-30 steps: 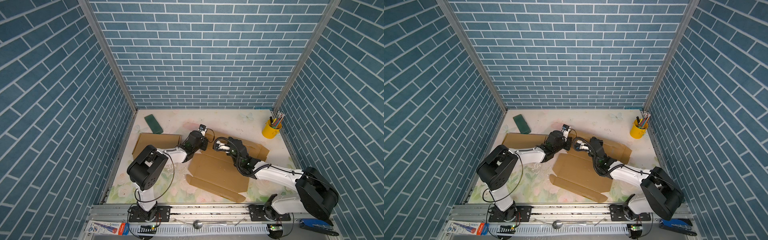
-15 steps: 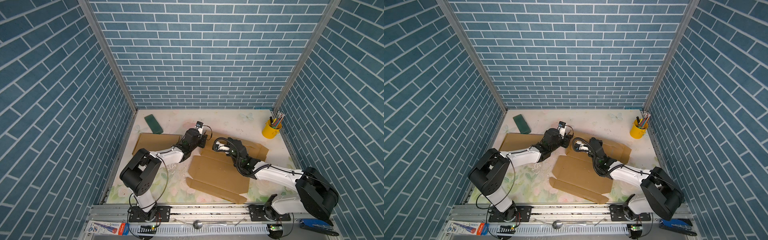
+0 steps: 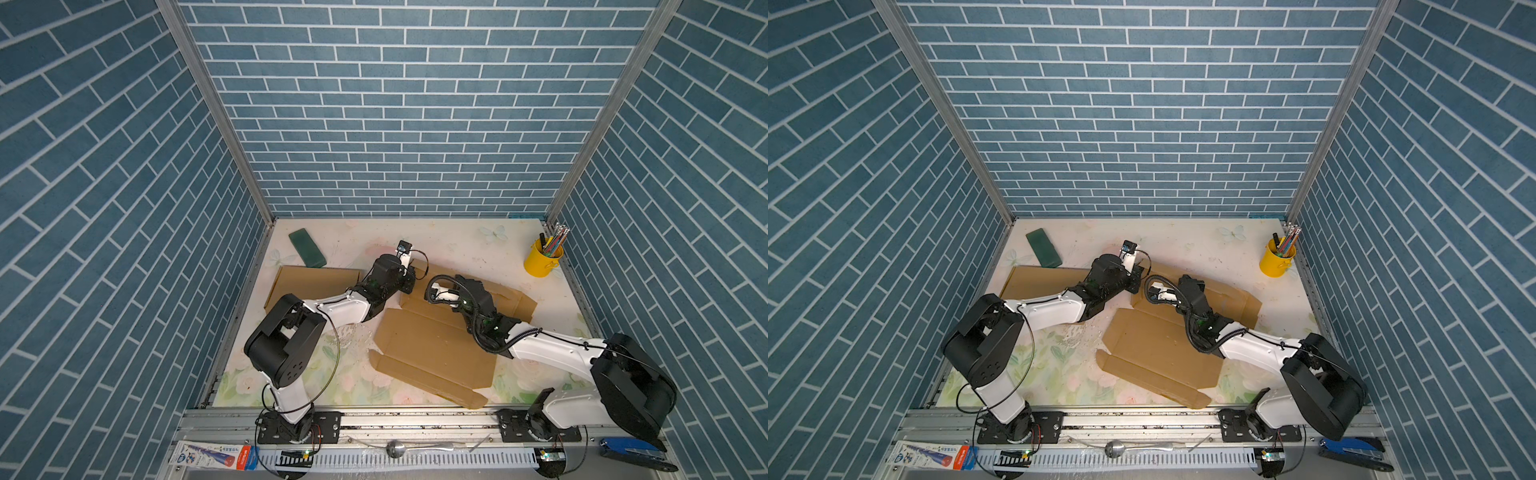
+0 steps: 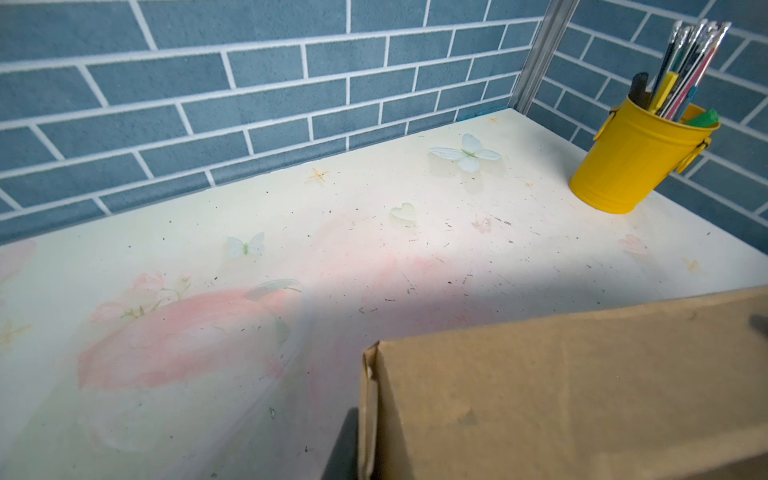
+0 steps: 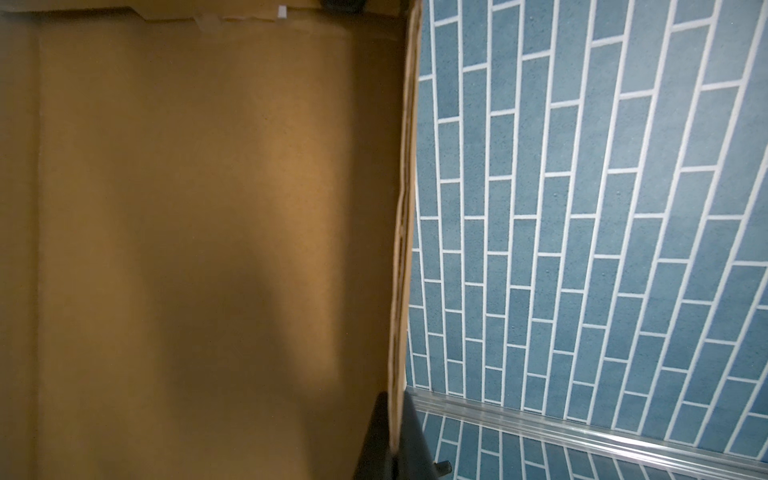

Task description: Fold the paper box

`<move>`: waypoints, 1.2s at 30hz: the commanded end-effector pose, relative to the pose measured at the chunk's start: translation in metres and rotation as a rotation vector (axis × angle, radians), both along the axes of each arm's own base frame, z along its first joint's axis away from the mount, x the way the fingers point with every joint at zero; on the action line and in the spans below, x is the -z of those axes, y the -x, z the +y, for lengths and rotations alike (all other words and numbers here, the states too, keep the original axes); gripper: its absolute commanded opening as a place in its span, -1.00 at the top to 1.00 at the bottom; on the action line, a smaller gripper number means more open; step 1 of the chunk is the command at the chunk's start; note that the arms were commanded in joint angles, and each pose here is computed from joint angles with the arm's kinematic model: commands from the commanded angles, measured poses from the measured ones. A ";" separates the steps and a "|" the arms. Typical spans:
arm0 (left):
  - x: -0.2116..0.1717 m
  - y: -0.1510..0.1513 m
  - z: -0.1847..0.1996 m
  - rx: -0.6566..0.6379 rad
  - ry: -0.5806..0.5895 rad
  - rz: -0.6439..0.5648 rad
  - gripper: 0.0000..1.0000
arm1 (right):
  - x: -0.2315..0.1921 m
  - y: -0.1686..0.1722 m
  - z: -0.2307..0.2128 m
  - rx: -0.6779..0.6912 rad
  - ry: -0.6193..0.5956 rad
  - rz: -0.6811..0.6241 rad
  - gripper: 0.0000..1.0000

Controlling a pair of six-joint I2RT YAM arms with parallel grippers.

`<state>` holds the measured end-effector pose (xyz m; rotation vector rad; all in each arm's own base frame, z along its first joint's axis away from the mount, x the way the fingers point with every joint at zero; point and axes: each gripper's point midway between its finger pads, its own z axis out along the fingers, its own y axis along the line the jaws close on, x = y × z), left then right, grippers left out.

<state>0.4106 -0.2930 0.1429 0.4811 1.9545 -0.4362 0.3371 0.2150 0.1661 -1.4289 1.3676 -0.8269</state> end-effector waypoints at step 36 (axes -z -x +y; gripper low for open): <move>0.055 0.006 0.022 -0.080 -0.008 0.012 0.87 | -0.012 0.006 0.005 0.006 -0.117 0.083 0.50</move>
